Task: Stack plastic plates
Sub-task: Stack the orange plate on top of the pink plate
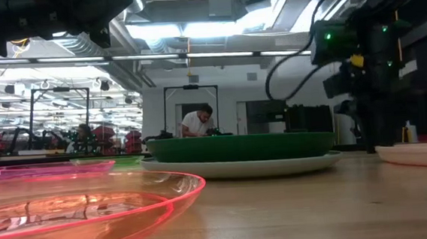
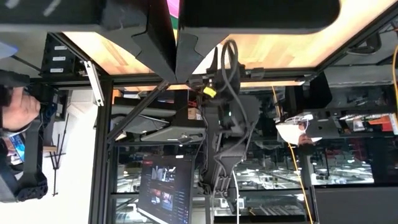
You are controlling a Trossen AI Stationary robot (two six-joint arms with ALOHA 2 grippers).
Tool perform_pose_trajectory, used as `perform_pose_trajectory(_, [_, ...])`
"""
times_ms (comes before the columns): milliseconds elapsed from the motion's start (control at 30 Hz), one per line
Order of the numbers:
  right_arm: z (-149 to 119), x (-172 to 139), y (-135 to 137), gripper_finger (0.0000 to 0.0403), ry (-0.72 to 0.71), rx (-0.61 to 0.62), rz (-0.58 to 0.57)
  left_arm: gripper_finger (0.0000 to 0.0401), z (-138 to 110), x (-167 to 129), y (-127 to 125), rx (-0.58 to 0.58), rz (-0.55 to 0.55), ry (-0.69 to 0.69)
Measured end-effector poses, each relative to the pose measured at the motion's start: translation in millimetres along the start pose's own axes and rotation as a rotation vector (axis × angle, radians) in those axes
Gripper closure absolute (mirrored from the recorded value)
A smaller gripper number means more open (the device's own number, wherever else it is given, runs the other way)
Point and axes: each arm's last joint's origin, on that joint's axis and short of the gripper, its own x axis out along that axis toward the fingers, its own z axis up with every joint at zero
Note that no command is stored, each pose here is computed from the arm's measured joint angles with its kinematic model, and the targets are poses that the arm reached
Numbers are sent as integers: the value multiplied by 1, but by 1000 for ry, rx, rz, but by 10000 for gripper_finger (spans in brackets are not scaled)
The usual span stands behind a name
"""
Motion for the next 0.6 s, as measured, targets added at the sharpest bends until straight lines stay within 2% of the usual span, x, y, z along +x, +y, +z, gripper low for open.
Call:
perform_pose_trajectory(300, [2, 8, -3, 282, 29, -20, -28, 397, 0, 0, 0, 0, 0, -1])
perform_pose_trajectory(400, [2, 8, -2, 308, 29, -21, -25, 397, 0, 0, 0, 0, 0, 0])
perform_pose_trajectory(600, [2, 8, -2, 391, 24, -29, 2, 397, 0, 0, 0, 0, 0, -1])
